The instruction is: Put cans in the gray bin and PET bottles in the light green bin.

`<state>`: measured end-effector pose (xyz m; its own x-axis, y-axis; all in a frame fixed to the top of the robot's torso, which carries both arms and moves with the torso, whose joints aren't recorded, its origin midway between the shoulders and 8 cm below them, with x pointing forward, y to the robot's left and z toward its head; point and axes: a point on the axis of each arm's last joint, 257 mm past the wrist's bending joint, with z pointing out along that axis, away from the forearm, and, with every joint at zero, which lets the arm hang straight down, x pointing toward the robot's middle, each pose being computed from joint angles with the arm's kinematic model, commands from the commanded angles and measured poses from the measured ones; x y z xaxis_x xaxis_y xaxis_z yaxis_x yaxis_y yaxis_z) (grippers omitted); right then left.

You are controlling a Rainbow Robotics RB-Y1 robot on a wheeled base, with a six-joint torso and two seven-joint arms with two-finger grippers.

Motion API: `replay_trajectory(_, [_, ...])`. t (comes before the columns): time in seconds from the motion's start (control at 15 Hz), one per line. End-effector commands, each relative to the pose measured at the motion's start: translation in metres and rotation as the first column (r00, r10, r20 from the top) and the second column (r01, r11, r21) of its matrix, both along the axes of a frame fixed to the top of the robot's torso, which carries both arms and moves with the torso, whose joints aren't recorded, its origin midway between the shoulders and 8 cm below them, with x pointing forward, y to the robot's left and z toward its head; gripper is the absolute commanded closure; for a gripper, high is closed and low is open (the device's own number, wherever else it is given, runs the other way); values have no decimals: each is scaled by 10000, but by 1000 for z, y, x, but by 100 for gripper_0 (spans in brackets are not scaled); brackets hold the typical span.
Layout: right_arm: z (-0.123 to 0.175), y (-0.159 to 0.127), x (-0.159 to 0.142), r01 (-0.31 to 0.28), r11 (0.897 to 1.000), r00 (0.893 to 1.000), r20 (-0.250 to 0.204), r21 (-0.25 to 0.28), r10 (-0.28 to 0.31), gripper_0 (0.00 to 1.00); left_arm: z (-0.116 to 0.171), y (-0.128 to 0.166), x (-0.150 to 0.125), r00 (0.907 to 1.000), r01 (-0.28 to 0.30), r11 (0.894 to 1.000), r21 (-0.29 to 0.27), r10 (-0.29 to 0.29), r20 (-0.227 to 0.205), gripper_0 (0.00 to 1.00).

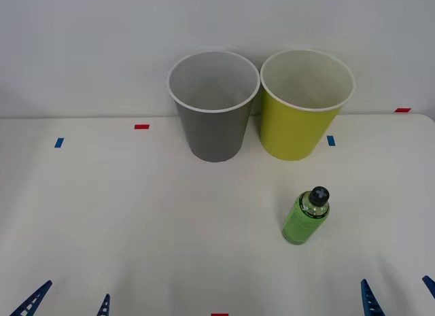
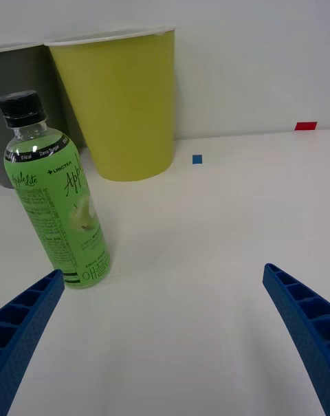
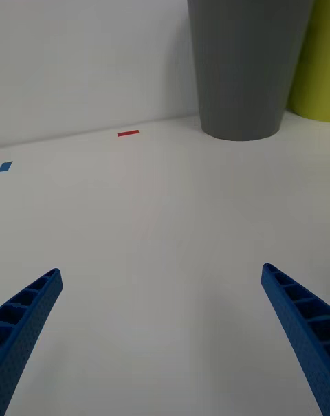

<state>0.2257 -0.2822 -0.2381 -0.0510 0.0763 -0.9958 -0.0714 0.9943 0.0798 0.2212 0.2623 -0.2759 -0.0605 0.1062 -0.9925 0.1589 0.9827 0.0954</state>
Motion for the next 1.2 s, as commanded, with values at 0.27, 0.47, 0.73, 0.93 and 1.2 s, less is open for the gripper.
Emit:
replay_trajectory(0.27, [0, 0, 0, 0, 10000, 10000, -1, 1, 0, 0, 0, 0, 0, 10000, 0, 10000, 0, 0, 0, 0])
replay_trajectory(0.47, [0, 0, 0, 0, 10000, 10000, -1, 1, 0, 0, 0, 0, 0, 10000, 0, 10000, 0, 0, 0, 0])
replay_trajectory(0.73, [0, 0, 0, 0, 10000, 10000, -1, 1, 0, 0, 0, 0, 0, 10000, 0, 10000, 0, 0, 0, 0])
replay_trajectory(0.93, [0, 0, 0, 0, 10000, 10000, -1, 1, 0, 0, 0, 0, 0, 10000, 0, 10000, 0, 0, 0, 0])
replay_trajectory(1.2, [0, 0, 0, 0, 10000, 10000, -1, 1, 0, 0, 0, 0, 0, 10000, 0, 10000, 0, 0, 0, 0])
